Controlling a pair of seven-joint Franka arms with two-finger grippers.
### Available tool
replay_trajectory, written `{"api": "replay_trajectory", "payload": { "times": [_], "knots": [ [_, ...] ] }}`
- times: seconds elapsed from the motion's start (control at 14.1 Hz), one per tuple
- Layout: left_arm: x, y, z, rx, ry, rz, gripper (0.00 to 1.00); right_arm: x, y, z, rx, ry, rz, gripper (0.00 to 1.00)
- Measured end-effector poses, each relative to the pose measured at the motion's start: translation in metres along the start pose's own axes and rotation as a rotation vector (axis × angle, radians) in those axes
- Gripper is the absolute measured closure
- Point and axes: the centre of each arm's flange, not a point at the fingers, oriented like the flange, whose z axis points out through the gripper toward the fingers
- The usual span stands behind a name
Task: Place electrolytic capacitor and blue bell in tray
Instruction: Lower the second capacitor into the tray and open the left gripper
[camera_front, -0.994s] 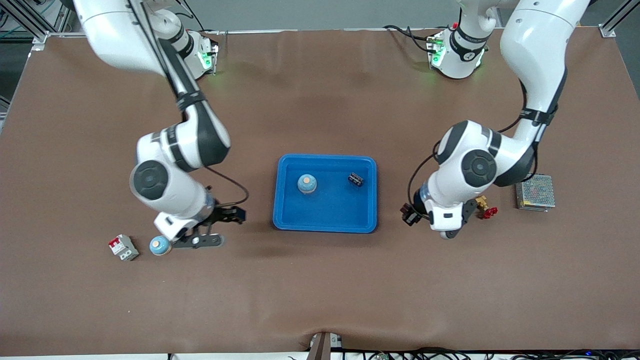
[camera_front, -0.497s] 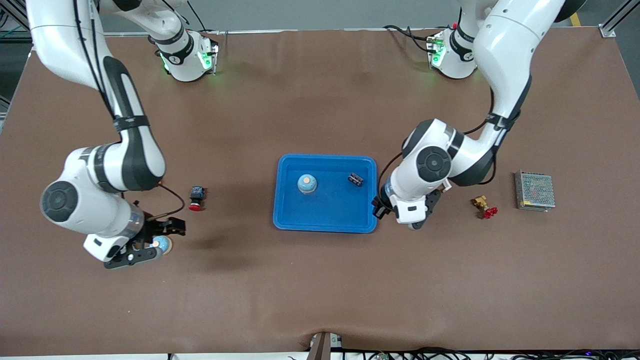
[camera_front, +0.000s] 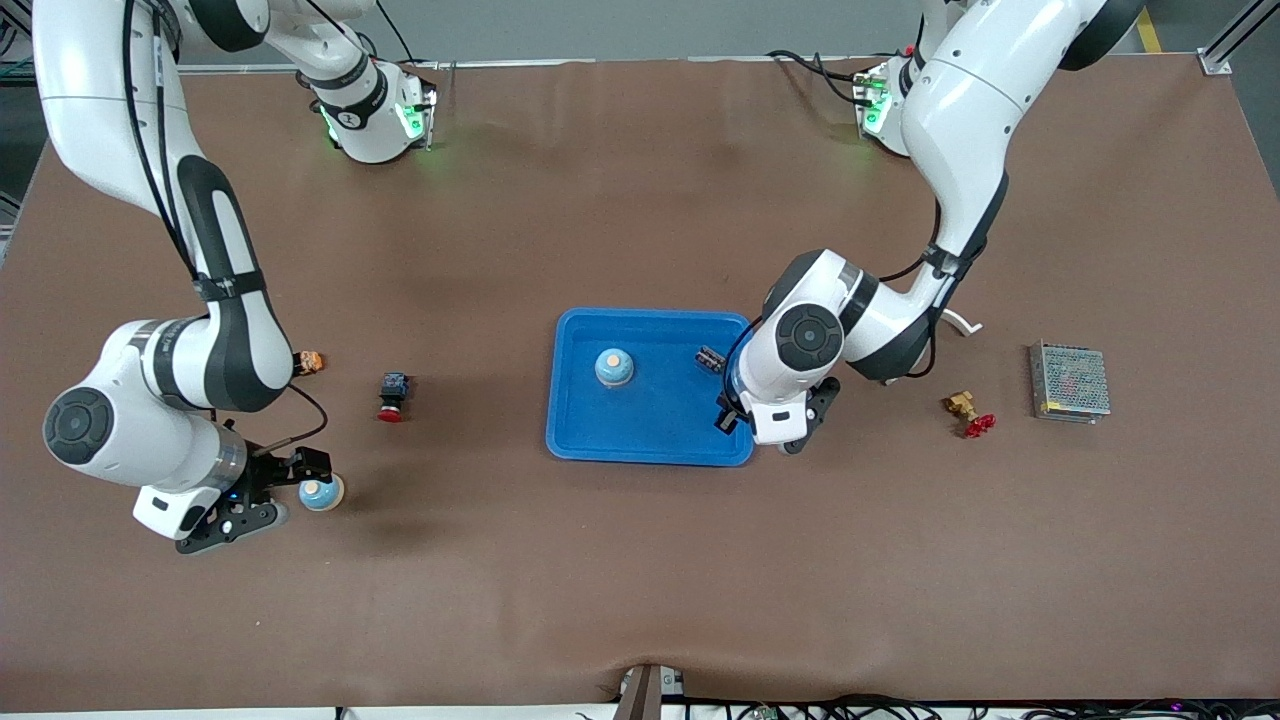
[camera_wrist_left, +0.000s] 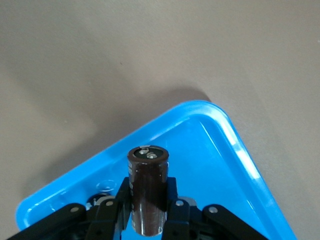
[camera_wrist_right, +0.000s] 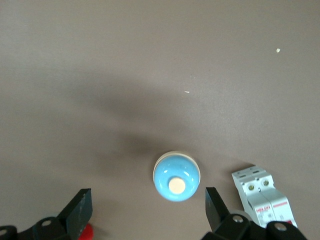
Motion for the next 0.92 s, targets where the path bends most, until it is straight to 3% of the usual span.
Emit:
{"api": "replay_trajectory", "payload": {
  "times": [0.64,0.71,0.92],
  "knots": [
    [-0.022,0.012,0.063,-0.009,0.006,-0.005,0.7,-0.009,0.036,0.051,-0.03,0.027,-0.083,0.0],
    [-0.02,0.012,0.063,-0.011,0.008,-0.008,0.65,-0.01,0.038,0.054,-0.03,0.026,-0.088,0.0],
    [-0.016,0.018,0.054,-0.031,0.013,-0.012,0.34,-0.013,0.037,0.063,-0.025,0.014,-0.096,0.0]
  ]
}}
